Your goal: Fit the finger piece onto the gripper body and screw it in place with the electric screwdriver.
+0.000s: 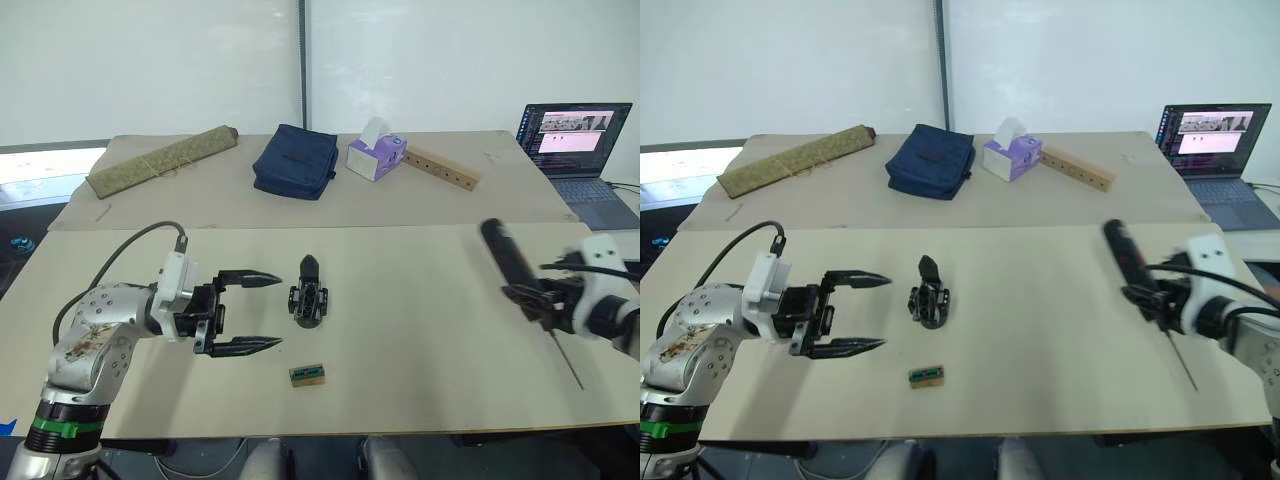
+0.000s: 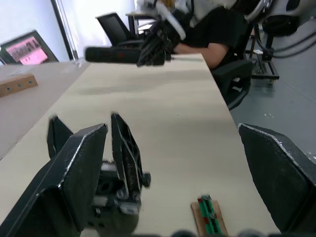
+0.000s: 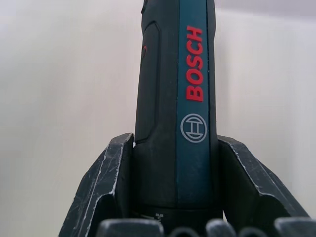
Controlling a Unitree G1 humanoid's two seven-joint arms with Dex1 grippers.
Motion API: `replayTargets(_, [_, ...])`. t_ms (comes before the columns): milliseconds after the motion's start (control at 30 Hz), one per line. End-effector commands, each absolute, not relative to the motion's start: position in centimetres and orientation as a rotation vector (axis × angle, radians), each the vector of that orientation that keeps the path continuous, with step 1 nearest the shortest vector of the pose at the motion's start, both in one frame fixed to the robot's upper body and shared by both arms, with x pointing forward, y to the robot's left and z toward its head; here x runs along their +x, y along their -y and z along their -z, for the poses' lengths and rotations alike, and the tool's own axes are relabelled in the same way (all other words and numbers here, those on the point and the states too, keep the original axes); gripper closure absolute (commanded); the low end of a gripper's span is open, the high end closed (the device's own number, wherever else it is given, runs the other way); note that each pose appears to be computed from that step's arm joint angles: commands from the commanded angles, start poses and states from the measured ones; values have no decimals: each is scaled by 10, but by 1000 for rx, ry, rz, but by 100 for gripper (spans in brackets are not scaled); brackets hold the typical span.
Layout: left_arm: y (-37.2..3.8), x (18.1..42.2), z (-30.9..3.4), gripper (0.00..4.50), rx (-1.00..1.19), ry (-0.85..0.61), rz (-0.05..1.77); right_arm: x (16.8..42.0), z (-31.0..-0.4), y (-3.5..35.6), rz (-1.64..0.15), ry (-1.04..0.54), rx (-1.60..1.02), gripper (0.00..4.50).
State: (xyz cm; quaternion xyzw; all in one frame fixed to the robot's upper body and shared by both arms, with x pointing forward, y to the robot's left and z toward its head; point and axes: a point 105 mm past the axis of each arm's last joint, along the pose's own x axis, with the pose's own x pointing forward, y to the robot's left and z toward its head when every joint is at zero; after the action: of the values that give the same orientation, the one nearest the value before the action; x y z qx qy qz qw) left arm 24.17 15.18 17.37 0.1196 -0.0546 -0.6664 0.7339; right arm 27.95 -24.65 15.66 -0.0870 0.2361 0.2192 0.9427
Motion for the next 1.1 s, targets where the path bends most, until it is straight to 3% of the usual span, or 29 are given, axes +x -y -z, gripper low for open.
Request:
replayTargets(33, [-163,241,-172,0,298,135,1426,264,-145,211,-588,-533,-316,253])
replayTargets(333, [-166,235,-161,0,294,98,1423,265,-102,205,-715,-625,-453,253])
replayTargets(500, [-162,233,-161,0,301,98,1439,271,-104,204,-754,-644,-403,253])
replayTargets(567, [-162,232,-161,0,319,94,1446,272,-108,205,-750,-642,-393,148])
replayTargets(700, [-160,229,-159,0,315,92,1446,273,-113,206,-753,-631,-410,16])
replayTargets(900, [-160,227,-153,0,313,71,1461,269,-151,206,-791,-703,-424,3])
replayTargets(1100, [-158,231,-152,0,314,82,1479,253,-159,204,-733,-1001,-542,3])
